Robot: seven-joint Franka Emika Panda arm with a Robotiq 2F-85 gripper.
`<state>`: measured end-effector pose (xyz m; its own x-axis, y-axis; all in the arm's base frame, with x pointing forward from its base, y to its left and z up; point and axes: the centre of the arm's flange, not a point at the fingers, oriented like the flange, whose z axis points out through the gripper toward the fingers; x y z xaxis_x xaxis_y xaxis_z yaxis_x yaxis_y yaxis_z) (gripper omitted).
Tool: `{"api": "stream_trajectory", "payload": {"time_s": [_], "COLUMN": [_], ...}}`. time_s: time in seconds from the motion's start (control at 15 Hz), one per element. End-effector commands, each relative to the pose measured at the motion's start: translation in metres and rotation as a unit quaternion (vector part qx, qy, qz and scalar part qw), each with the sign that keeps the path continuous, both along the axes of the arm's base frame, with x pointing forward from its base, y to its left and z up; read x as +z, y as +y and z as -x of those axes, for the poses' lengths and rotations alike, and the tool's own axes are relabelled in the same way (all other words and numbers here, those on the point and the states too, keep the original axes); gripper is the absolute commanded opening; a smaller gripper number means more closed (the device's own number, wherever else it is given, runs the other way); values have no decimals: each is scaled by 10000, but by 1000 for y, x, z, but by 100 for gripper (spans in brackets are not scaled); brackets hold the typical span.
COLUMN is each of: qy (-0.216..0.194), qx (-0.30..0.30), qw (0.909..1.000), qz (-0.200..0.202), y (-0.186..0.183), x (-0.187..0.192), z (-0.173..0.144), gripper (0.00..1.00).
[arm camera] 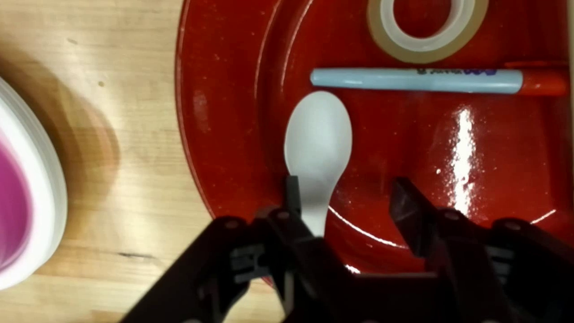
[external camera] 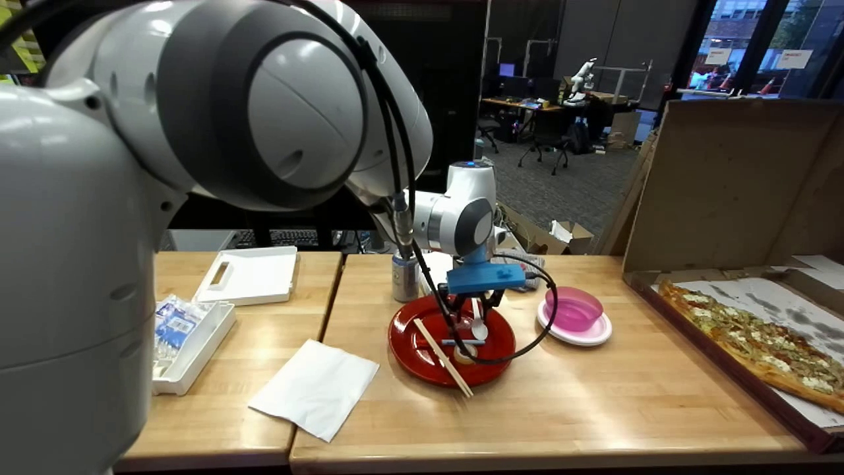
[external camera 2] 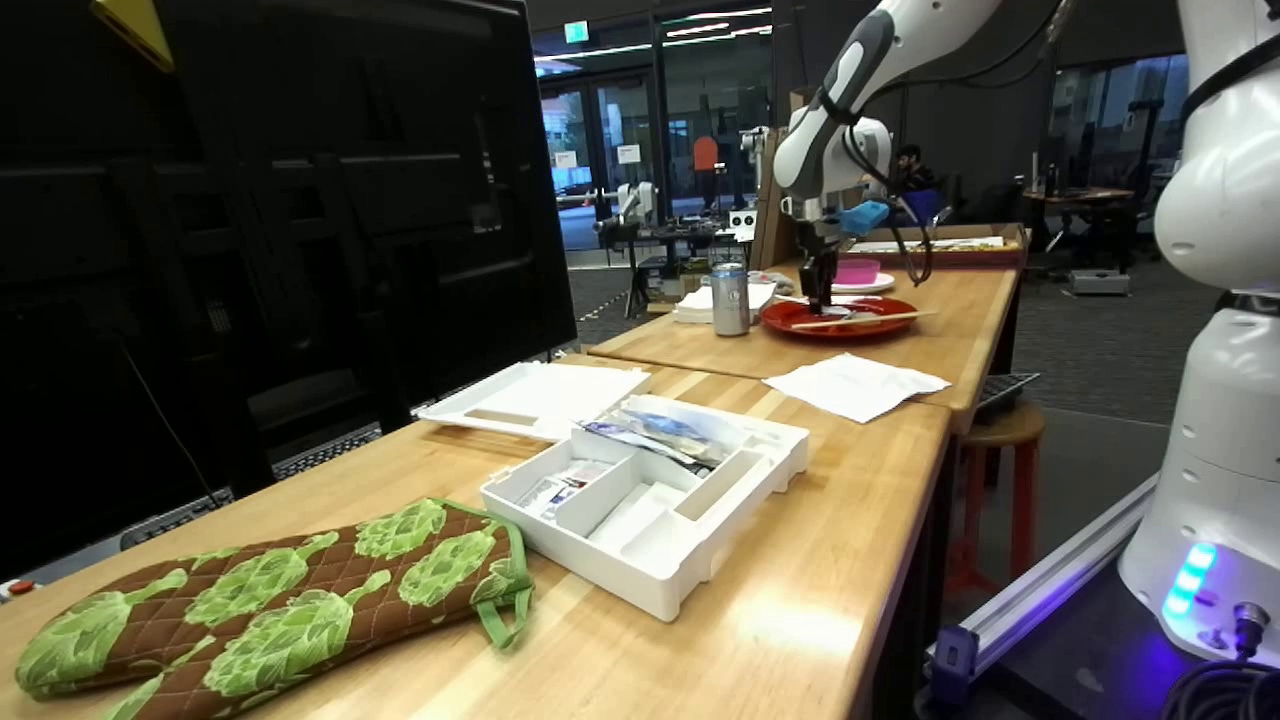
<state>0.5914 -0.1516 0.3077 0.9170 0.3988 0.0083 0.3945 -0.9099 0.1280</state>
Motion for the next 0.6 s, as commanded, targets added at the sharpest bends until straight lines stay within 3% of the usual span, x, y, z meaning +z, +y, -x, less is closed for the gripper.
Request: {"api": "stream_trajectory", "payload": {"time_s": [0.0,0.2,0.4,0.53], "qy": [80,74,75,59], "qx": [-91,-113,-146,-152], "qw": [9999,9999,9999,9999], "qz": [-10,-4,-6,-6], "y": [-1,-2,-2,-2], "x": [0,1,0,2], "z": [-7,-10,-11,-12], "gripper": [34,23,0,0]}}
